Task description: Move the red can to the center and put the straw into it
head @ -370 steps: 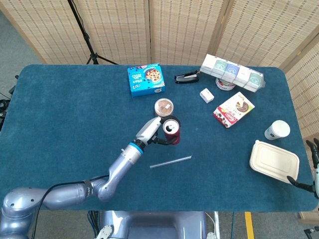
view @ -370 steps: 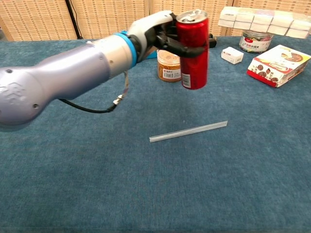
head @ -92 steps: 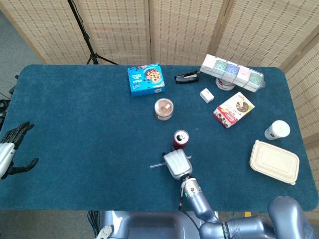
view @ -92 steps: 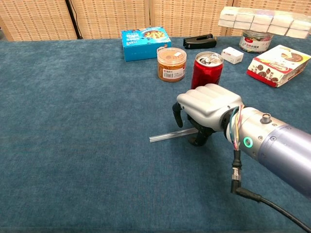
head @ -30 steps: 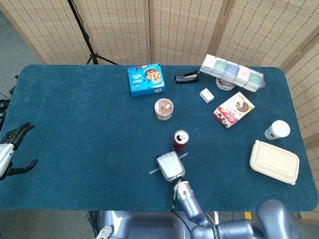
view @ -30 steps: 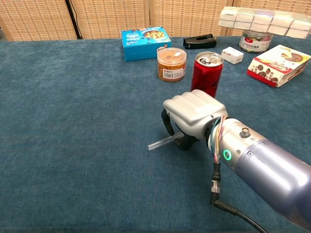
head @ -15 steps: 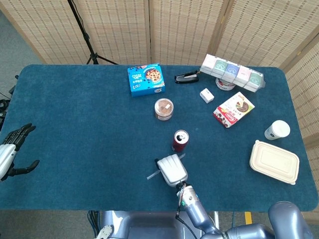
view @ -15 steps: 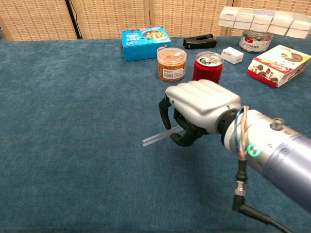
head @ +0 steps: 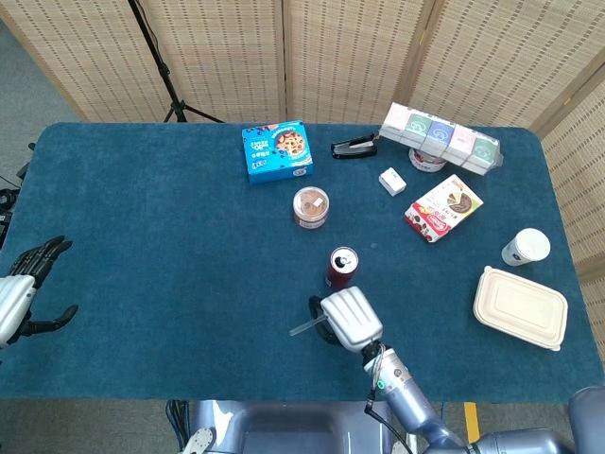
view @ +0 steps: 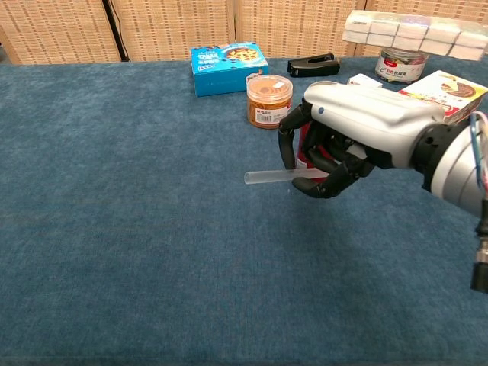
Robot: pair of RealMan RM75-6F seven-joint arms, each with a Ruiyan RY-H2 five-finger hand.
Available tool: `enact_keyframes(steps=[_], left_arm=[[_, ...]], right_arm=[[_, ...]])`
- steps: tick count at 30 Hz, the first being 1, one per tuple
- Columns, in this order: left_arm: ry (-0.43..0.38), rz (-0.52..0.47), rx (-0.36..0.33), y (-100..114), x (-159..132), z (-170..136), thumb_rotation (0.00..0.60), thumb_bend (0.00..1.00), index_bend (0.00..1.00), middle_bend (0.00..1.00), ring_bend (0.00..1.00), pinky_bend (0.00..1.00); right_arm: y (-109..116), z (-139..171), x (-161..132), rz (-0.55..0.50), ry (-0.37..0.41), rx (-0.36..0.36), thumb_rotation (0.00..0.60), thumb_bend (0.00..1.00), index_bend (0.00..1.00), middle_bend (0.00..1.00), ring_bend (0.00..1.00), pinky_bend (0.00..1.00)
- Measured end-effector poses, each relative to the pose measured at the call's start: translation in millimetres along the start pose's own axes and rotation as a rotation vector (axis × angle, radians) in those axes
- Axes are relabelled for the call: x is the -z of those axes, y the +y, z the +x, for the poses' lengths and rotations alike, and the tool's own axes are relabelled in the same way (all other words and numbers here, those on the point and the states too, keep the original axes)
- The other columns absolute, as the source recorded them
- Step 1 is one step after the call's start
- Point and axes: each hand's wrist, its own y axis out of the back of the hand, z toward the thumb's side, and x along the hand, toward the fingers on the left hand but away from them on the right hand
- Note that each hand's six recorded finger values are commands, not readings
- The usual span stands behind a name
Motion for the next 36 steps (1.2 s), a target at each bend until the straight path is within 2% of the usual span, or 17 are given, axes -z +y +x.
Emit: enact_keyframes(steps=[18,24,36], left_arm=[[0.011,0.005,0.009,-1.9,-0.2,3.9,0.6,0.3,0.0,0.0,0.0,0.0],[0.006,0.002,0.005,-1.0,-0.5,2.4,0.6,0.3,0.0,0.0,0.0,0.0],[-0.004,-0.009,-0.01,1.6,-0.5,0.3,0.6,0.3,0.0,0.0,0.0,0.0]], right_arm=[[16.6,13.4,13.9,-0.1,0.027,-0.029,0.6,0.45,0.59,0.83,0.83,0.67],[29.9,21.6,17.5,-0.171,0.033,-0.048,0.6,0.45,0.59,0.83,0.83,0.67],[59.0,32.1,45.6,-0.302,0.003,-0.077,0.6,0.45,0.6,0.83,0.83,0.67]])
